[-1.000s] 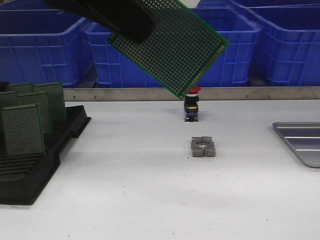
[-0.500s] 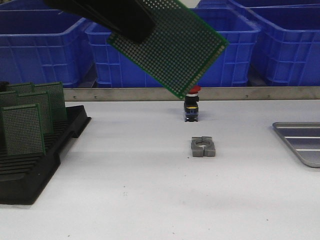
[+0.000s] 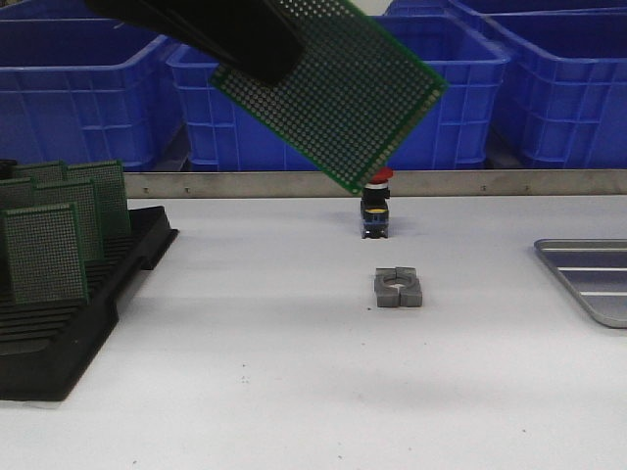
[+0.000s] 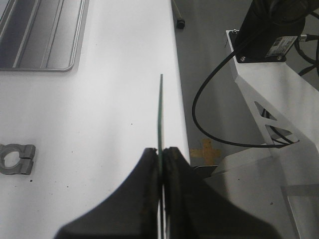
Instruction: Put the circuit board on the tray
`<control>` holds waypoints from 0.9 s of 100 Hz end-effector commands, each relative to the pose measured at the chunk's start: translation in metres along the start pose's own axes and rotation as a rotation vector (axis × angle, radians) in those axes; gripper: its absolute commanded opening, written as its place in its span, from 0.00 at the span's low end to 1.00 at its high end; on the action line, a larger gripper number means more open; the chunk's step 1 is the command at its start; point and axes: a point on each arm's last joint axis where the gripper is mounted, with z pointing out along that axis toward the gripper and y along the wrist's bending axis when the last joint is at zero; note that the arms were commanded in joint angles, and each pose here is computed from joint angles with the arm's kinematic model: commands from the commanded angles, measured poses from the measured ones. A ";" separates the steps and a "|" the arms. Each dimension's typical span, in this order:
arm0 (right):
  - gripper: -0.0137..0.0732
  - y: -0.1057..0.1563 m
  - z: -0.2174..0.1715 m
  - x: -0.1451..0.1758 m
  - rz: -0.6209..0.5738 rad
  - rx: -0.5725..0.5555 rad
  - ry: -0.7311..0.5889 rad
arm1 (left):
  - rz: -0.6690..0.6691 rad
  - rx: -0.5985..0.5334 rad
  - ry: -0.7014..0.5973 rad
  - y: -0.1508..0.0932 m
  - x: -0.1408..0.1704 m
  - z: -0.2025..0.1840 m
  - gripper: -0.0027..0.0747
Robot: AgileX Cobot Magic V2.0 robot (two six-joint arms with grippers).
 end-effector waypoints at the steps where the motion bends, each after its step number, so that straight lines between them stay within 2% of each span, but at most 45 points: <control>1: 0.64 0.007 0.004 -0.019 -0.169 -0.123 -0.120 | 0.018 -0.005 -0.077 -0.008 -0.017 -0.008 0.01; 11: 0.64 0.012 0.011 -0.021 -0.350 -0.203 -0.158 | 0.018 -0.005 -0.077 -0.008 -0.017 -0.008 0.01; 20: 0.64 0.016 0.020 -0.020 -0.387 -0.260 -0.153 | 0.018 -0.005 -0.077 -0.008 -0.017 -0.008 0.01; 52: 0.64 0.030 0.057 -0.009 -0.361 -0.408 -0.047 | 0.018 -0.005 -0.078 -0.008 -0.018 -0.008 0.01; 80: 0.64 0.034 0.085 -0.005 -0.222 -0.420 -0.029 | 0.018 -0.005 -0.078 -0.008 -0.018 -0.008 0.01; 87: 0.61 0.033 0.088 -0.005 -0.193 -0.431 -0.029 | 0.018 -0.005 -0.078 -0.008 -0.018 -0.008 0.01; 90: 0.56 0.034 0.089 -0.005 -0.188 -0.434 -0.031 | 0.018 -0.005 -0.078 -0.008 -0.018 -0.008 0.01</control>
